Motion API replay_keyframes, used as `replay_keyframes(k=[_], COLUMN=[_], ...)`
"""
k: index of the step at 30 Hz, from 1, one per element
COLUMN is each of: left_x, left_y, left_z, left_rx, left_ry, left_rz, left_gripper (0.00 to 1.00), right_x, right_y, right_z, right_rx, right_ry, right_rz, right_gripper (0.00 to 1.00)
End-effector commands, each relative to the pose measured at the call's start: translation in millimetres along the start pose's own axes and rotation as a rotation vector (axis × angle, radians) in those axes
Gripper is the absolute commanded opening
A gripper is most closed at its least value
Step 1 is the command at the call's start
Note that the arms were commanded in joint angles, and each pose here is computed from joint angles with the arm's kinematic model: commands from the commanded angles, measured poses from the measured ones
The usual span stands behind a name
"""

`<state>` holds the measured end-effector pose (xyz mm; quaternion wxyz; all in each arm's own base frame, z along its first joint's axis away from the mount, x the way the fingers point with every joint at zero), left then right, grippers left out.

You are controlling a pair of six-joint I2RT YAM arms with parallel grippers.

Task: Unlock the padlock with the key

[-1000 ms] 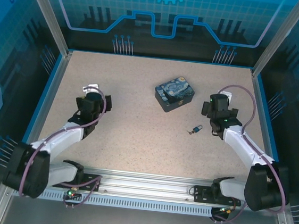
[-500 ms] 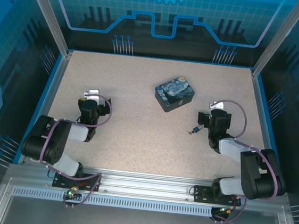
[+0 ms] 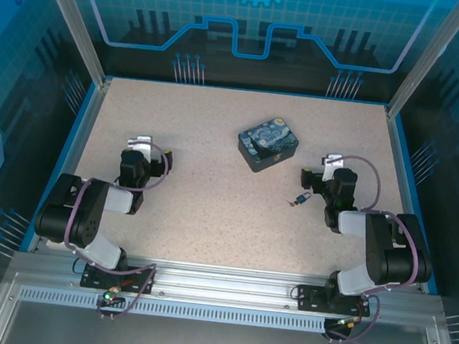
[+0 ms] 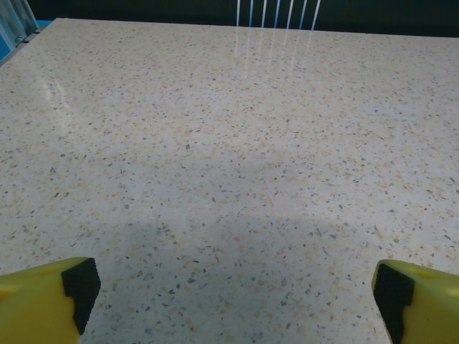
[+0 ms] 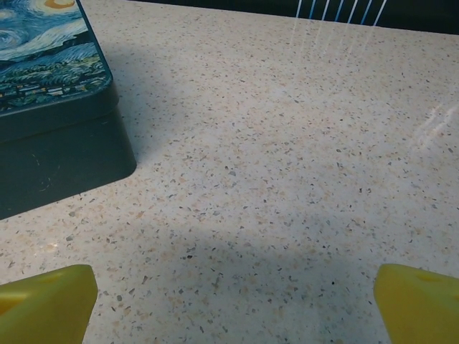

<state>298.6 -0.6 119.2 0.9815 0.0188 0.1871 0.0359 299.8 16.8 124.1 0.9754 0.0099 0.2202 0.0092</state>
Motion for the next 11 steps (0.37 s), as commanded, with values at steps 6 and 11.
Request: replay_keyframes(k=[6, 11], left_x=[2.5, 2.3], left_y=[1.4, 1.1], left_z=[9.9, 9.1], left_rx=[-0.024, -0.023], left_ry=[-0.036, -0.033], left_rz=[-0.019, -0.02], left_gripper=[0.99, 0.99], right_x=[2.4, 1.5], right_y=[3.6, 3.7], right_z=[10.6, 10.5], right_rx=[-0.006, -0.007], right_ry=[-0.035, -0.039], right_rz=[0.058, 0.064], right_gripper=[1.0, 1.0])
Point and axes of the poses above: each hand's point on the last joint's axis, 136 mm out from that joint toward the fingers, its own x axis out along the fingers, its own y axis along the line the jaws close on, z = x × y, the point moved 10 cm from there along -x, back along the fingers, and after that the axes turned 6 degrees about x, right-handed, at the moved point
